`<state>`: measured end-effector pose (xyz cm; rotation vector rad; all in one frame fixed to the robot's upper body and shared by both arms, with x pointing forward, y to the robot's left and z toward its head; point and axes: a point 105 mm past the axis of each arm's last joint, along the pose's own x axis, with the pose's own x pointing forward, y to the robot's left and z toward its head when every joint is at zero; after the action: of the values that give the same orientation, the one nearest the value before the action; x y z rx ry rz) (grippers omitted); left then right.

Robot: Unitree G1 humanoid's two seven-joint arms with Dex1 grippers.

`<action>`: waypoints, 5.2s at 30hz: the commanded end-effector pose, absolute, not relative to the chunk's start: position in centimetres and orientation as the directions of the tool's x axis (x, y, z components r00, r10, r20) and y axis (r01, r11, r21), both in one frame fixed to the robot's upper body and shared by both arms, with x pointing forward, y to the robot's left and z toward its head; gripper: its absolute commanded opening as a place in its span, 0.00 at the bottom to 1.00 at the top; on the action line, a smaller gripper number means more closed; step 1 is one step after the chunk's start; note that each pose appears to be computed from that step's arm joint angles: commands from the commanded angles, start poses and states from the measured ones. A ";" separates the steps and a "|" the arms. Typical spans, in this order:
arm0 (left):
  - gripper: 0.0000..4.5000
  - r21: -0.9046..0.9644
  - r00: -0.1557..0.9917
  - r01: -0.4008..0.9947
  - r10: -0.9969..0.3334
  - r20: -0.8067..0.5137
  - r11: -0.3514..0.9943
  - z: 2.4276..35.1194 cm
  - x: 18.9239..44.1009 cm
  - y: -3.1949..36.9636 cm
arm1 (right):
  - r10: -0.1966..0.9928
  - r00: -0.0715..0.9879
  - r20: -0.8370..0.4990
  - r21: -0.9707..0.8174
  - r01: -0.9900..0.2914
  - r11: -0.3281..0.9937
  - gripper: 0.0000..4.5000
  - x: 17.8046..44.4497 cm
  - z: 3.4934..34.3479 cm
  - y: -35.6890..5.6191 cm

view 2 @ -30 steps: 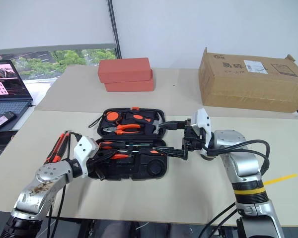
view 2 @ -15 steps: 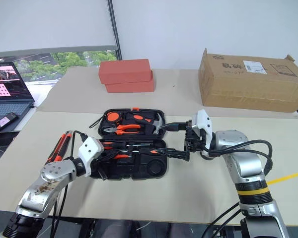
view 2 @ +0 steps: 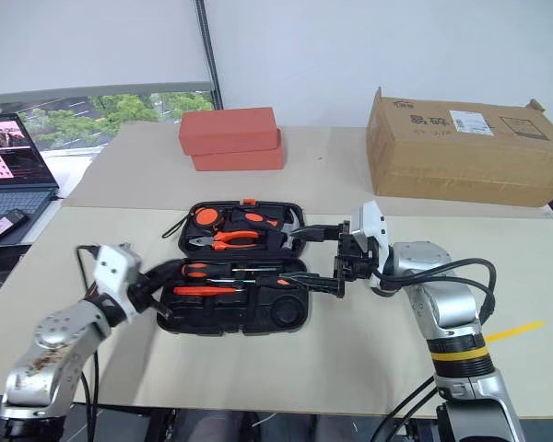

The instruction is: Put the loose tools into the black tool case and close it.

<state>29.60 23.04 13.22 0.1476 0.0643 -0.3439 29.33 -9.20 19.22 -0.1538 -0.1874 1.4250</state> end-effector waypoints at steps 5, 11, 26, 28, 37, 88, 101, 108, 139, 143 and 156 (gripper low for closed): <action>0.62 0.122 0.975 0.026 0.001 -0.220 0.992 11.8 28.4 30.1 | 0.996 0.068 0.048 -0.257 -0.963 0.079 1.00 29.4 20.2 -8.5; 1.00 0.110 0.951 -0.021 0.054 -0.305 0.994 10.3 27.8 31.1 | 0.998 0.052 0.044 -0.259 -0.964 0.062 1.00 29.4 20.3 -8.4; 0.68 0.062 0.923 -0.082 0.099 -0.372 0.995 9.3 28.4 33.7 | 0.998 0.057 0.035 -0.272 -0.960 0.064 1.00 29.4 20.8 -7.9; 0.52 0.064 0.951 -0.069 0.085 -0.297 0.996 10.5 29.1 33.5 | 0.998 0.059 0.034 -0.273 -0.960 0.066 1.00 29.4 20.7 -8.0; 0.40 0.149 0.921 0.379 -0.387 0.034 0.914 18.8 31.1 27.1 | 0.997 0.074 0.037 -0.269 -0.960 0.081 1.00 29.3 20.8 -8.8; 0.98 0.406 0.132 0.908 -0.854 -0.503 -0.098 12.2 29.1 16.7 | 0.988 0.129 -0.090 -0.230 -0.967 0.106 1.00 26.5 17.3 -11.8; 0.98 0.180 -0.017 0.979 -0.920 -0.391 -0.095 16.6 26.2 17.1 | 0.986 0.136 -0.093 -0.228 -0.967 0.112 1.00 26.6 17.1 -11.8; 0.82 0.282 0.055 0.959 -0.950 -0.308 -0.036 16.6 27.8 13.9 | 0.987 0.137 -0.090 -0.227 -0.967 0.113 1.00 26.7 16.9 -11.7; 0.01 0.459 0.030 0.864 -0.889 -0.456 -0.206 9.4 28.8 11.8 | 0.983 0.160 -0.088 -0.248 -0.960 0.134 1.00 27.0 17.0 -11.9; 0.01 0.489 0.044 0.854 -0.912 -0.408 -0.177 9.5 28.8 11.5 | 0.983 0.163 -0.088 -0.247 -0.959 0.137 1.00 27.0 17.1 -11.9; 0.01 0.699 0.101 0.611 -0.839 -0.535 -0.373 5.5 27.6 12.3 | 0.982 0.166 -0.086 -0.243 -0.960 0.141 1.00 27.1 16.9 -12.0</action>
<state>28.60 11.05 9.45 1.1384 -0.4116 -1.4878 27.18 -11.97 16.05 -0.2355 -0.0523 1.4095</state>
